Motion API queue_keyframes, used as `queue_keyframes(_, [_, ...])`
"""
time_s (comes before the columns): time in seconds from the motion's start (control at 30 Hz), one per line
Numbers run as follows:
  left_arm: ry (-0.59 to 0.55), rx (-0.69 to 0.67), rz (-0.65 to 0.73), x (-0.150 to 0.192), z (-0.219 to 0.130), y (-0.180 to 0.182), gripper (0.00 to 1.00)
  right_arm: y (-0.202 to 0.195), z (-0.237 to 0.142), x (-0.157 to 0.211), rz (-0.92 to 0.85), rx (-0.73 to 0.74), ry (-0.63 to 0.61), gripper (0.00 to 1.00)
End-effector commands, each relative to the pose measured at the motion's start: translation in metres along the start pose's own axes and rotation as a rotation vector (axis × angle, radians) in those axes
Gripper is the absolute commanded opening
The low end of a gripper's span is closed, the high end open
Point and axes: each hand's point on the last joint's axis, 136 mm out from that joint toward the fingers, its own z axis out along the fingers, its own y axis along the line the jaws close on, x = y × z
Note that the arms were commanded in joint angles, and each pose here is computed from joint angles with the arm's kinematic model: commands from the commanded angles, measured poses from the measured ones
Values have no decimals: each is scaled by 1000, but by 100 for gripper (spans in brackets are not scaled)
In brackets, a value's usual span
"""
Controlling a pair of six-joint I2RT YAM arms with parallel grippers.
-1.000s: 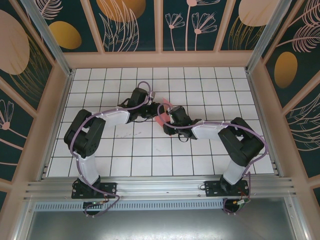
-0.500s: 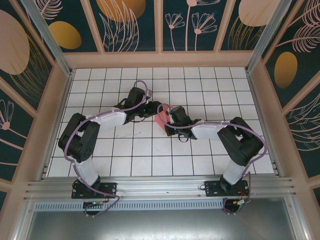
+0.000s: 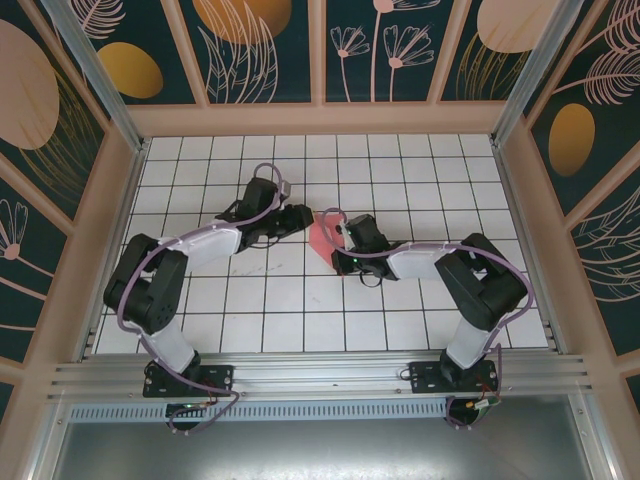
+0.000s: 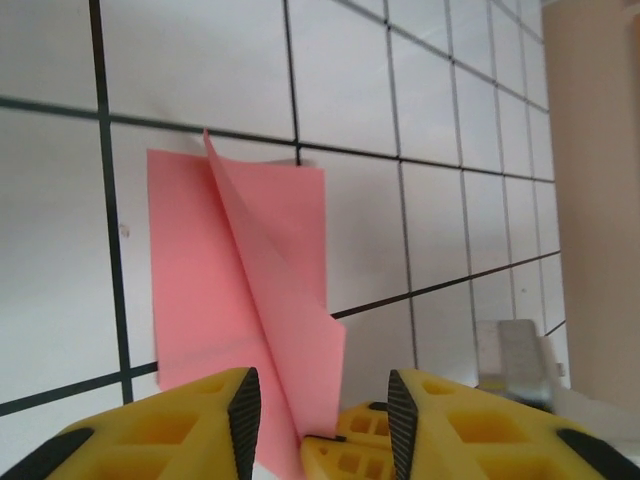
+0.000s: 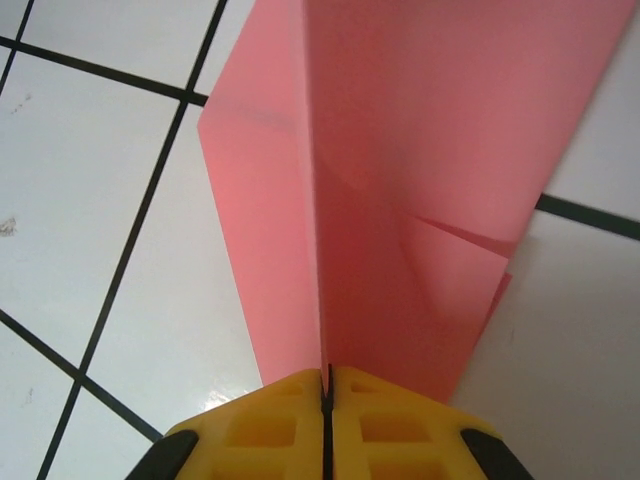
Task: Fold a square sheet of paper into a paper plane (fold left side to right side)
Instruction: Fourth fold the wing at the center of the table.
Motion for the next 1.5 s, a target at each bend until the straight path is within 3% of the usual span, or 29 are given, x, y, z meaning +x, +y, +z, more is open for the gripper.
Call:
queue_keyframes(0.0, [58, 7, -2, 15, 17, 6, 40, 10, -6, -5, 32, -92, -22, 8])
queue_keyframes(0.5, [128, 22, -6, 29, 55, 0, 39, 10, -10, -7, 85, -174, -30, 8])
queue_keyframes(1.47, [170, -42, -31, 39, 78, 23, 40, 8, -3, -2, 146, -230, 9, 8])
